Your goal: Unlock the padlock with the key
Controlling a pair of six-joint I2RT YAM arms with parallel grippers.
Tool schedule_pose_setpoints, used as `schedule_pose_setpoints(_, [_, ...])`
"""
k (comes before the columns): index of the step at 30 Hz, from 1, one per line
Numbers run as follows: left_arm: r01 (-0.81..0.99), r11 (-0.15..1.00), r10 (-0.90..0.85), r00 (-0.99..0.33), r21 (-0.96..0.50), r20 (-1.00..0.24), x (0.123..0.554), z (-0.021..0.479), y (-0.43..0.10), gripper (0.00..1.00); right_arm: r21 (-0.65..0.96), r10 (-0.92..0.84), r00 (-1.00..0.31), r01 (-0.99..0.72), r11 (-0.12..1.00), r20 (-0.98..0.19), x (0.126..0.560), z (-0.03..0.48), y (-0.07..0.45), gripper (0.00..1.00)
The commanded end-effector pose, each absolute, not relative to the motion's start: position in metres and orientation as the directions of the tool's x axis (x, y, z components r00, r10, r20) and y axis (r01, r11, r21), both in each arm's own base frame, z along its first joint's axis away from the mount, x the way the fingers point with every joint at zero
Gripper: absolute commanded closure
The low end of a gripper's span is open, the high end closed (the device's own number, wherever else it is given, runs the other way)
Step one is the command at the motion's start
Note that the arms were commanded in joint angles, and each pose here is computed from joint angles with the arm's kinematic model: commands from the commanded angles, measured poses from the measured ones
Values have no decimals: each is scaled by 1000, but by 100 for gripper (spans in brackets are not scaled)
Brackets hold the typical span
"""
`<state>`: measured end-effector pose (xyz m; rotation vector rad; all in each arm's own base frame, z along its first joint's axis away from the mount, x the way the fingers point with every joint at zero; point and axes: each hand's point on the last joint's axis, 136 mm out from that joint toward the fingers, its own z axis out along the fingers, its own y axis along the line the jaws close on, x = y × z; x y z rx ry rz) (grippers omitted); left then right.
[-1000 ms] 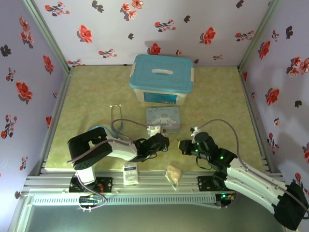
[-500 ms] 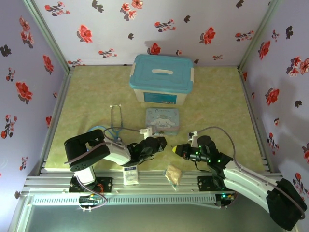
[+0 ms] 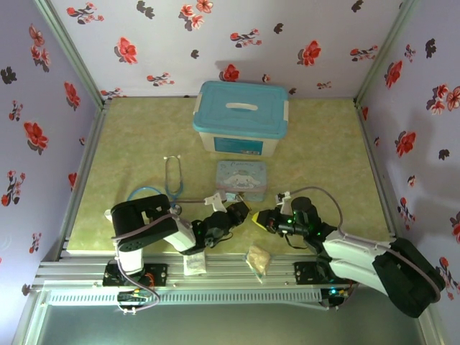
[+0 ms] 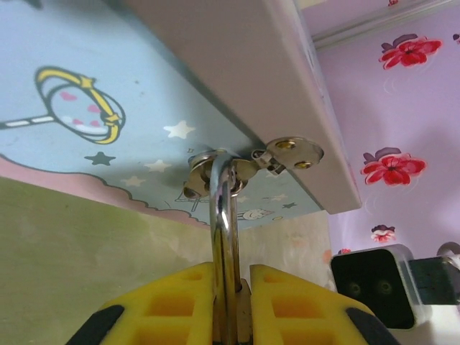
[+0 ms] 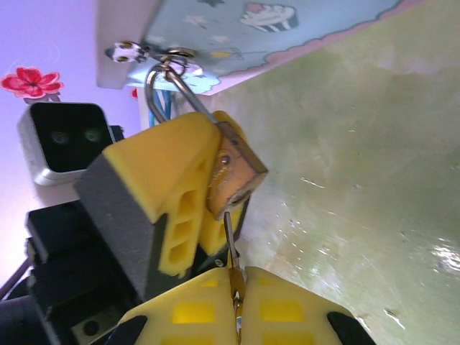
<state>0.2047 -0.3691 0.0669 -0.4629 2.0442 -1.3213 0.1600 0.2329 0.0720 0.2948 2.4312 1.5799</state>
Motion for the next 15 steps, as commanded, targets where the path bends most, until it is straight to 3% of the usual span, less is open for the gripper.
schedule_pose_setpoints(1, [72,296,-690,-673,-952,-265,213,101,-373,100,935,337,-934,12,353,-115,175,93,234,100])
schedule_pose_setpoints(6, [63,288,-713,-652,-956,-258,215,105,-366,100,911,350,-929,40,411,-117,171,81,222,100])
schedule_pose_setpoints(15, [61,238,-727,-651,-969,-220,215,118,-368,100,926,365,-920,6,377,-142,176,100,222,100])
